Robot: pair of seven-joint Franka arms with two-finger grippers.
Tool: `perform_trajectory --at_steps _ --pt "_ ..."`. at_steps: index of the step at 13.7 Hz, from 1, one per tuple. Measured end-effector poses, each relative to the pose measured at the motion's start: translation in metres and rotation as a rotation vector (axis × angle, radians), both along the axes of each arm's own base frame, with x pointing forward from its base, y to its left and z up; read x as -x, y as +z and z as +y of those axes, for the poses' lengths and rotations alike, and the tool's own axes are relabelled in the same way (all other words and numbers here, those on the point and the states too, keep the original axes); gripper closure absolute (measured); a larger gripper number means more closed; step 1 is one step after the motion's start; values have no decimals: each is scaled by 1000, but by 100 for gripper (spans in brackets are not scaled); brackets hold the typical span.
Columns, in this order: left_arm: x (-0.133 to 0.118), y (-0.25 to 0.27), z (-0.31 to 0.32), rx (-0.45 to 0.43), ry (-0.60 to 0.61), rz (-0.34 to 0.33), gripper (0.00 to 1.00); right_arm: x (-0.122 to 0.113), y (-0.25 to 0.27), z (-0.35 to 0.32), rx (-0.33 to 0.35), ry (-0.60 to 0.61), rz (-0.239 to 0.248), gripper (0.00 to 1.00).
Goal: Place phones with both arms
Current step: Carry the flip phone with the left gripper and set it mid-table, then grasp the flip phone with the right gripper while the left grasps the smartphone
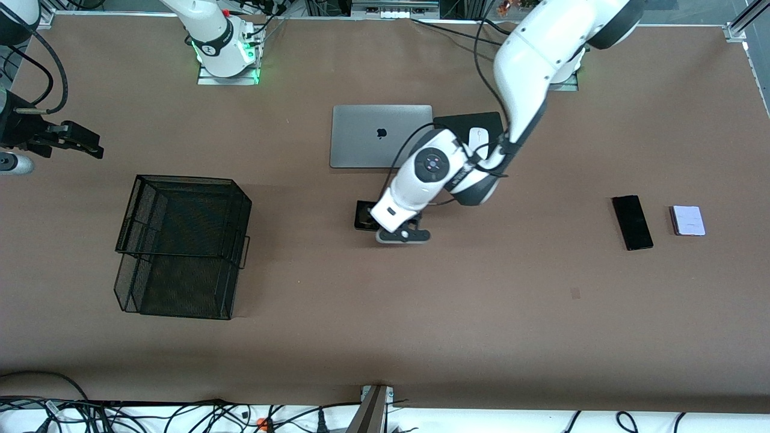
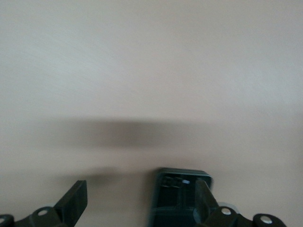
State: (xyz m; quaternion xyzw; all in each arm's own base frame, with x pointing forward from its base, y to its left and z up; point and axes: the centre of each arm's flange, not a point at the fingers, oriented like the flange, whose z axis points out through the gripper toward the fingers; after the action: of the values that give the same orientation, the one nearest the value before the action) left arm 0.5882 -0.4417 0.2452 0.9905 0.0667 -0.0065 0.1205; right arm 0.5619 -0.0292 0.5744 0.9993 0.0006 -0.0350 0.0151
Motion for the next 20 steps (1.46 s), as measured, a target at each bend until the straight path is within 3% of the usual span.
perform_trajectory --at_steps 3,6,9,12,16,20 --pt "-46 92 95 -73 97 28 0 0 0 6 -1 14 0 0" --pt "-71 140 201 -136 77 65 0 -1 -2 67 1 81 1 0" --pt "-83 133 278 -248 1 96 0 9 -8 176 7 69 -26 0" --pt "-80 116 318 -368 -29 144 0 35 -28 315 15 2 -44 0" --pt "-72 74 408 -364 -61 227 0 55 -89 466 19 -71 -61 0" --pt "-56 34 471 -332 -26 237 0 54 -203 529 12 -82 -72 0"
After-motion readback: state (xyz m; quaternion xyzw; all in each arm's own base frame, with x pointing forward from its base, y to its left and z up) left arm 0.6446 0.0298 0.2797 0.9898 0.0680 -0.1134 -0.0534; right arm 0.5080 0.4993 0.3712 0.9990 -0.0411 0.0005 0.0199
